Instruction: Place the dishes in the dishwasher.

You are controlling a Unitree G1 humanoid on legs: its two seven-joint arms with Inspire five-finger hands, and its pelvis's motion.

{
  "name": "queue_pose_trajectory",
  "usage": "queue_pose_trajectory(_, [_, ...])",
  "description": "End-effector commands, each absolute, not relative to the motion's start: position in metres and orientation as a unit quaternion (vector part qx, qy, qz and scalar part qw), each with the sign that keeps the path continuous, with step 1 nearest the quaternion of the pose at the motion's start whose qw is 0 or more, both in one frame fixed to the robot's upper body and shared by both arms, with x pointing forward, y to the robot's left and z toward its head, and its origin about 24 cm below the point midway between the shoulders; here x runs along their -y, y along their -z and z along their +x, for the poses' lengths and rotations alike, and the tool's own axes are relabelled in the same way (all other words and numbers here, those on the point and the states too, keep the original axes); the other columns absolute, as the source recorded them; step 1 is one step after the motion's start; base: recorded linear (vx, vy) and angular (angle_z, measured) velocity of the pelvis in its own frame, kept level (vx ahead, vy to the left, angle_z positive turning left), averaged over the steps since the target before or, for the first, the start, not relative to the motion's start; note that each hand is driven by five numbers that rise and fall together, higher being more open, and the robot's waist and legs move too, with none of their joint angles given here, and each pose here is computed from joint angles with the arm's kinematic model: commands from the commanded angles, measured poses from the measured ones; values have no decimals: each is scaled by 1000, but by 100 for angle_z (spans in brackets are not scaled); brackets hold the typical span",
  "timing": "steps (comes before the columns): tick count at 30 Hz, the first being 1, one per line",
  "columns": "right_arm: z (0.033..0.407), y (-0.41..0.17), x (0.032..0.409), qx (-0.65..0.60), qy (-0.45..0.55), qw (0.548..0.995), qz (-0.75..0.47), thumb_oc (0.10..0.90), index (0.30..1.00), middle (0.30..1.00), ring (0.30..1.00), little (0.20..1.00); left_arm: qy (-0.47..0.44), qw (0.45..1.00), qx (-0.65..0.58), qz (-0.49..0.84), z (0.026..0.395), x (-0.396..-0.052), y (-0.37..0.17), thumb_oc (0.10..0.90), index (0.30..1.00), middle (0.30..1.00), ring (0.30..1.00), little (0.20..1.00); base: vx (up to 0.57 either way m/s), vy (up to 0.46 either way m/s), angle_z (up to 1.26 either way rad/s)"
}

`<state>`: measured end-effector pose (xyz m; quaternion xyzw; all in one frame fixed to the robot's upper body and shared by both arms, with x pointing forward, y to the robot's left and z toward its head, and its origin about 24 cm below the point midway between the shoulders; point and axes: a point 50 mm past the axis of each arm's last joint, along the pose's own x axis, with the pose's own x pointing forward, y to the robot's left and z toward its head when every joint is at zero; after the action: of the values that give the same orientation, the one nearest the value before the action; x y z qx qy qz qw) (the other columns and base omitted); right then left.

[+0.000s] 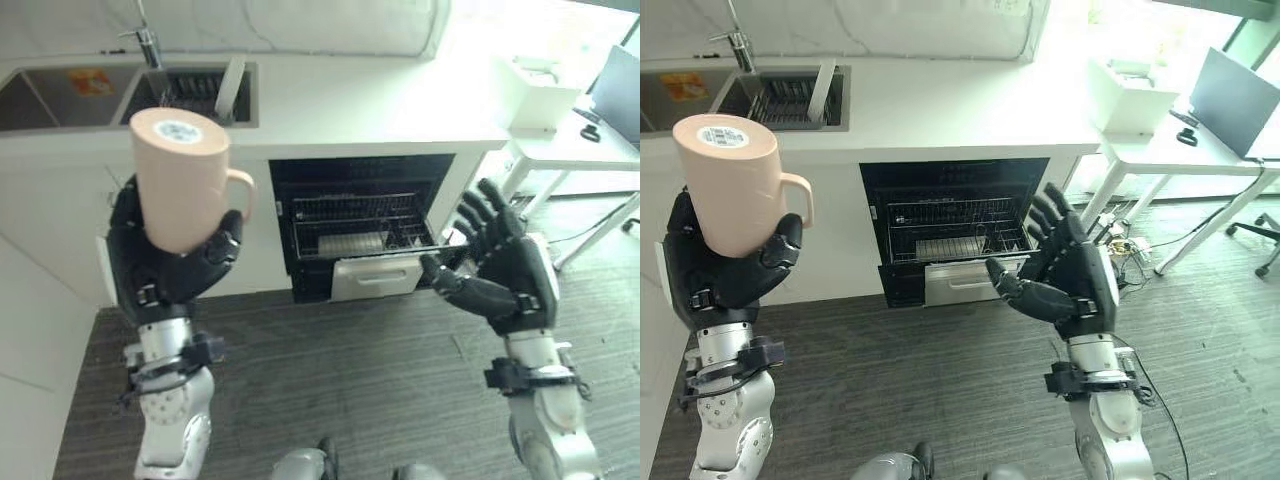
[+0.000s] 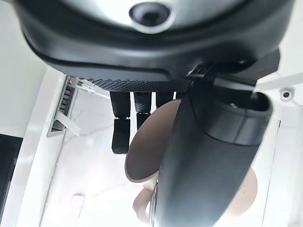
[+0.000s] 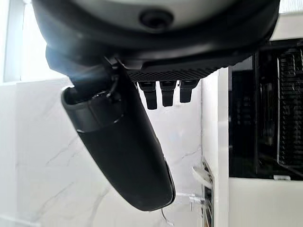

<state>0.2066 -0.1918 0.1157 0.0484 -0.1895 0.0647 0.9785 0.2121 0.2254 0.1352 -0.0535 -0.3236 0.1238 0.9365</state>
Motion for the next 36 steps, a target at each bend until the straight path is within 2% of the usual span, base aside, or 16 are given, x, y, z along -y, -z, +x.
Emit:
queue_pose_trajectory(1, [203,-156,212,307,-53,948,60,800,900,900,900,900,-80,876,475,-4,200,-215,-191,400,300,300,300,300,136,-321,38])
queue_pose_trajectory(11, [199,-152,206,295,-83,949,74,800,900,900,900,900,-78,876,473,54,197,-211,-192,400,300,300,300,300,279,-369,37])
queue_pose_trajectory(22, [210,-153,212,272,-71,959,46,800,900,900,900,900,-76,890,450,-1,199,-209,-185,400,300,300,300,300,183,-418,15])
queue_pose_trajectory(36, [210,-146,204,266,-64,961,34,800,900,900,900,900,-76,892,445,-16,195,-208,-172,400,300,300,300,300,119,-34,10])
